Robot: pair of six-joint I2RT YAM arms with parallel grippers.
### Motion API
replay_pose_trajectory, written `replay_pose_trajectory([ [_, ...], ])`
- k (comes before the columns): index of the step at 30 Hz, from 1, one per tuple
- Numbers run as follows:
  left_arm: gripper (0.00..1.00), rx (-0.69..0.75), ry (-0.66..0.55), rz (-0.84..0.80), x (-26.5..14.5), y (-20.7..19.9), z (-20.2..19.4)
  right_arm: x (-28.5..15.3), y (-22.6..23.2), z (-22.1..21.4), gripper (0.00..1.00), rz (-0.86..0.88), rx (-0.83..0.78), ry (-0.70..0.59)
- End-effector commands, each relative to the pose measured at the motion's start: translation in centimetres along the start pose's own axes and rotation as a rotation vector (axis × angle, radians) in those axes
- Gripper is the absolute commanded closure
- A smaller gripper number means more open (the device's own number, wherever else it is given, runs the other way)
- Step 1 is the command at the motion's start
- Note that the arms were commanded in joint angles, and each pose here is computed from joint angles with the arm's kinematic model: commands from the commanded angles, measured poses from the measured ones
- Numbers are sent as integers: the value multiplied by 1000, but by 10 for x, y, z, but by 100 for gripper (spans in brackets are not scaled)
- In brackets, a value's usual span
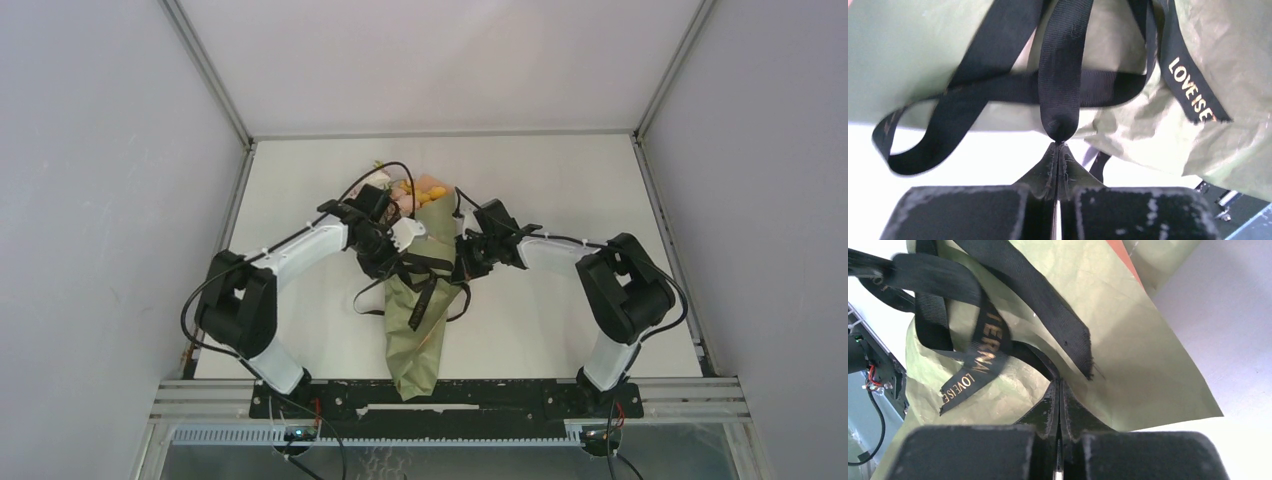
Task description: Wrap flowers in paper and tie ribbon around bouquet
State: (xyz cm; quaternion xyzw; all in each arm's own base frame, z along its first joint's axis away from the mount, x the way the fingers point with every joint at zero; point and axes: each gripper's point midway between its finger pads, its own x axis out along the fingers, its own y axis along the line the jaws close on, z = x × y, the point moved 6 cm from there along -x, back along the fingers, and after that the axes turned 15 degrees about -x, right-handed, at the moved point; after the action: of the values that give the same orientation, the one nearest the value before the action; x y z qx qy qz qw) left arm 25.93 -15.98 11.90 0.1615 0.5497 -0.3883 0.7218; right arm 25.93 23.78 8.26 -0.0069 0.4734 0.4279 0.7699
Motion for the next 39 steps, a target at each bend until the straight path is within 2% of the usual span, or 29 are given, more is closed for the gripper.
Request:
replay_pose_trajectory([
  [1,100,-25,-95,68,-58,8,10,-4,-10,10,100,-22,-1,-32],
  [6,100,-50,-193,15,-103,0,21,-9,-8,17,100,9,-6,-68],
  [10,100,-45,-237,-8,-119,-5,31,-15,0,24,100,66,-34,-102],
  [17,100,-45,-300,31,-125,4,51,-27,1,31,100,120,-28,-162],
  [24,100,2,-290,-30,-116,-6,81,-28,2,33,100,137,-25,-175],
  [28,100,40,-389,-94,-148,-27,105,-25,0,29,100,135,-13,-161],
  [31,100,10,-463,-96,-173,-34,117,-23,-1,26,100,133,-8,-151],
  [34,100,-25,-478,-133,-170,-37,119,-23,-1,25,100,133,-4,-152],
  [39,100,-164,-429,-158,-126,-20,127,-23,1,22,100,145,-12,-146],
])
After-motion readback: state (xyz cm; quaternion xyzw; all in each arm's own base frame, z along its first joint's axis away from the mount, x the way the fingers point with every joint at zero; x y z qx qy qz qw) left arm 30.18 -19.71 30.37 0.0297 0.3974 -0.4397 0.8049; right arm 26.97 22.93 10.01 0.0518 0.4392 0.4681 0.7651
